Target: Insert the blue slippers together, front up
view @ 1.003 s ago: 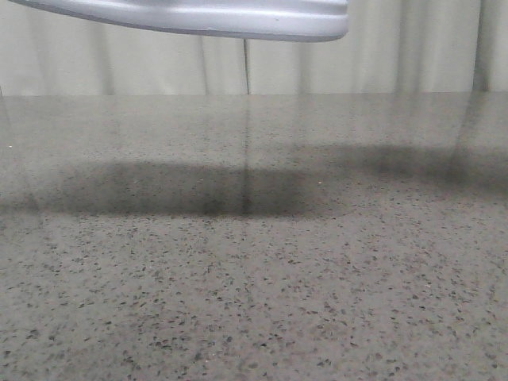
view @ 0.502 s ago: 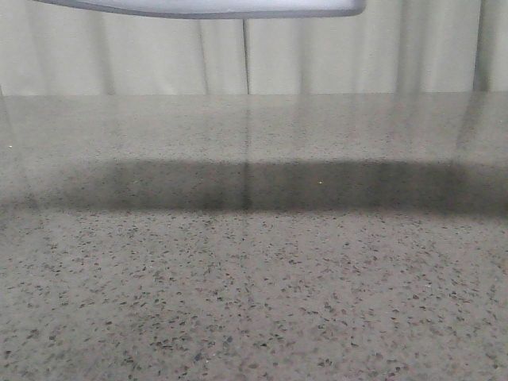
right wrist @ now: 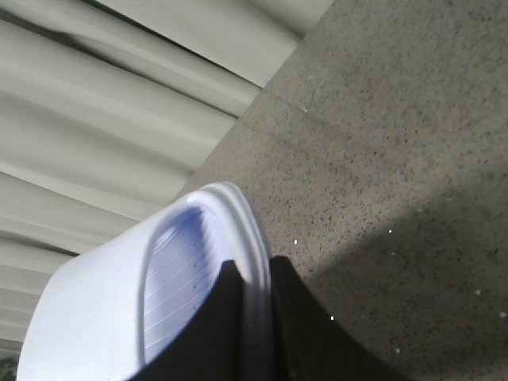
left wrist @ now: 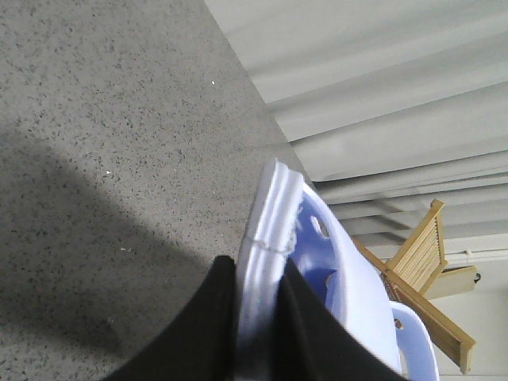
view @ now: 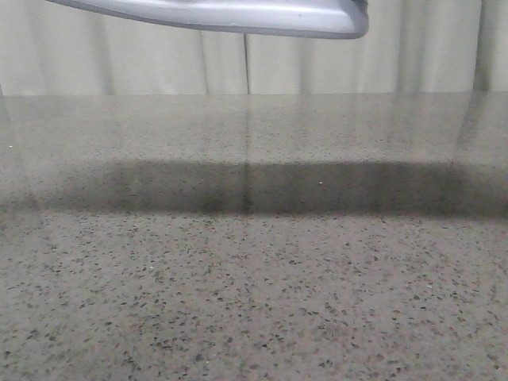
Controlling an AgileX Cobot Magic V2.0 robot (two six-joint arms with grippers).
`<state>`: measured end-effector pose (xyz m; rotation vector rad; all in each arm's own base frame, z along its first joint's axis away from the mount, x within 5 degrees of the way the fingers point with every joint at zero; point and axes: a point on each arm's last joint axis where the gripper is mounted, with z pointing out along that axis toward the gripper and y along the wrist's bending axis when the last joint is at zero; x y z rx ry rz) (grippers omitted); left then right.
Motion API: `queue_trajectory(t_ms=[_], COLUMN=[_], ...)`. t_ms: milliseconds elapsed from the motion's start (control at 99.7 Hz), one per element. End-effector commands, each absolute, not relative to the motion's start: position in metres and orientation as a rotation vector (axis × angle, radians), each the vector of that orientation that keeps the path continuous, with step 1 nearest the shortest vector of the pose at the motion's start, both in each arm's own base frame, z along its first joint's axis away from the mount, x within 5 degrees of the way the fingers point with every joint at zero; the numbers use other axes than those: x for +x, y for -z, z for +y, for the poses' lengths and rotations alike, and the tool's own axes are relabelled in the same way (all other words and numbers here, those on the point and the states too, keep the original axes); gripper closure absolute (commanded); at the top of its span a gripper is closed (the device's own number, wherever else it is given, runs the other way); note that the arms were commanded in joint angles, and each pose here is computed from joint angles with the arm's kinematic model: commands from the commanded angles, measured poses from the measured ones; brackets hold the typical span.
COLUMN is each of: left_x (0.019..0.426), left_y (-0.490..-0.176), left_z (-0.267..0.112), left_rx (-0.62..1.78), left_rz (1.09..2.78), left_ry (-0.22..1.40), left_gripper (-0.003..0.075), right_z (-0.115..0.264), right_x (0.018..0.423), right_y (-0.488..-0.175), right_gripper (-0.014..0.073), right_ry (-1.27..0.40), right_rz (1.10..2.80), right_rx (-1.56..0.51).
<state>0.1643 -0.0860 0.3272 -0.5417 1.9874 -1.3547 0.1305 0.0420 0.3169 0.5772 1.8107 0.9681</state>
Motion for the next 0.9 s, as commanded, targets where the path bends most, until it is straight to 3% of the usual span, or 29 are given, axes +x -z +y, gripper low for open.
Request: queue_trajectory(t_ms=[0,893], left_x=[0.162,0.154], left_y=[-0.339,-0.345], left_z=[-0.089,-0.098], left_rx=[-0.541,-0.461], left_rz=[1.951,1.955], left_ry=[1.435,1.609], left_gripper=[0.0704,0.0704], right_z=[0.043,0.082], right_x=[0.136,0.155], right_y=[-0.329,-0.322], right_gripper=[0.0702,0.0702], right_ry=[-0.989,-1.064], right_rz=[1.735,1.743], right_rx=[0.589,0.484])
